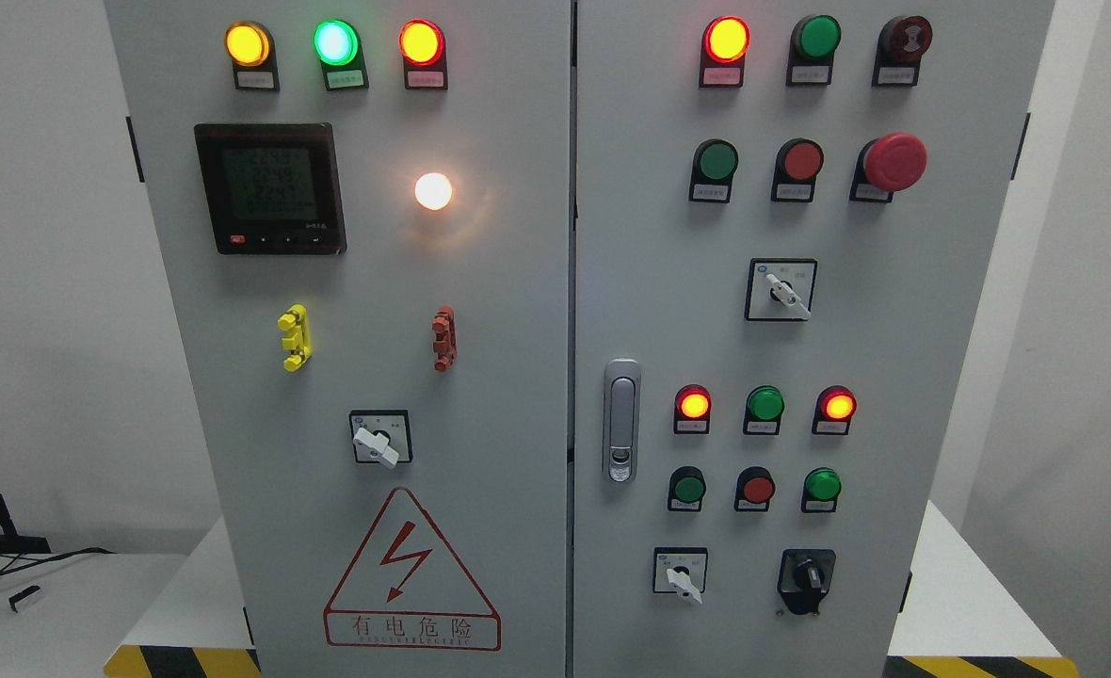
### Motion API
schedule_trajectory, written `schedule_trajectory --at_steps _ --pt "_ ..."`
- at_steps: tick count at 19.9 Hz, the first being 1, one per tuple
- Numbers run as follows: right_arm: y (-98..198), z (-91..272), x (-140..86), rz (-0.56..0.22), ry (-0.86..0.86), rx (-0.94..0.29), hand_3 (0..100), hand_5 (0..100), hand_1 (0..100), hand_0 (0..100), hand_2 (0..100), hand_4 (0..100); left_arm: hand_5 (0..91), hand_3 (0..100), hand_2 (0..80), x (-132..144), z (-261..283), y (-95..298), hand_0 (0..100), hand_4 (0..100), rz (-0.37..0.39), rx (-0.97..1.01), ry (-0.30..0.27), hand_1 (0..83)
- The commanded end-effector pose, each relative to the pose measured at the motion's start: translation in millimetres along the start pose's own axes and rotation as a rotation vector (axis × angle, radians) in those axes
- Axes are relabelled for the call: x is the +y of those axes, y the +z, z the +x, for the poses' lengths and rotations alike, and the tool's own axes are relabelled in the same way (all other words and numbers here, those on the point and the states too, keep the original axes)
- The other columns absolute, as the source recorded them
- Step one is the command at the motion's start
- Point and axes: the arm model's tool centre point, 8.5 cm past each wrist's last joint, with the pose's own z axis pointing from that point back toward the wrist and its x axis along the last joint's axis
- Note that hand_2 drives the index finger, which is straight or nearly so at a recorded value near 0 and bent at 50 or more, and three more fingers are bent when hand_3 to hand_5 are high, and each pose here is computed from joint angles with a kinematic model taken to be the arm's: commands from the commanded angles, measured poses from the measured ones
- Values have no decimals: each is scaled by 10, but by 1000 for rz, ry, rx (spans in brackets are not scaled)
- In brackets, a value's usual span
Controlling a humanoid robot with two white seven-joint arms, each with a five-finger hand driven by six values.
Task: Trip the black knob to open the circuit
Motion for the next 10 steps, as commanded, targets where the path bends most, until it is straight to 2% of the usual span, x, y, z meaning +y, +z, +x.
schedule_trajectory --at_steps 1,4,10 --pt "-90 843 -250 -86 42 -248 449 353 562 303 302 354 0 0 0 -1 2 0 120 0 -3 -1 -30 389" --pt "-132 1015 -239 -59 49 -299 458 369 566 307 311 369 0 0 0 -1 2 0 120 0 -3 -1 -30 389" --pt "-195 1411 -255 -64 64 -433 526 418 569 315 350 461 0 0 0 -11 1 0 120 0 -5 -1 -30 389"
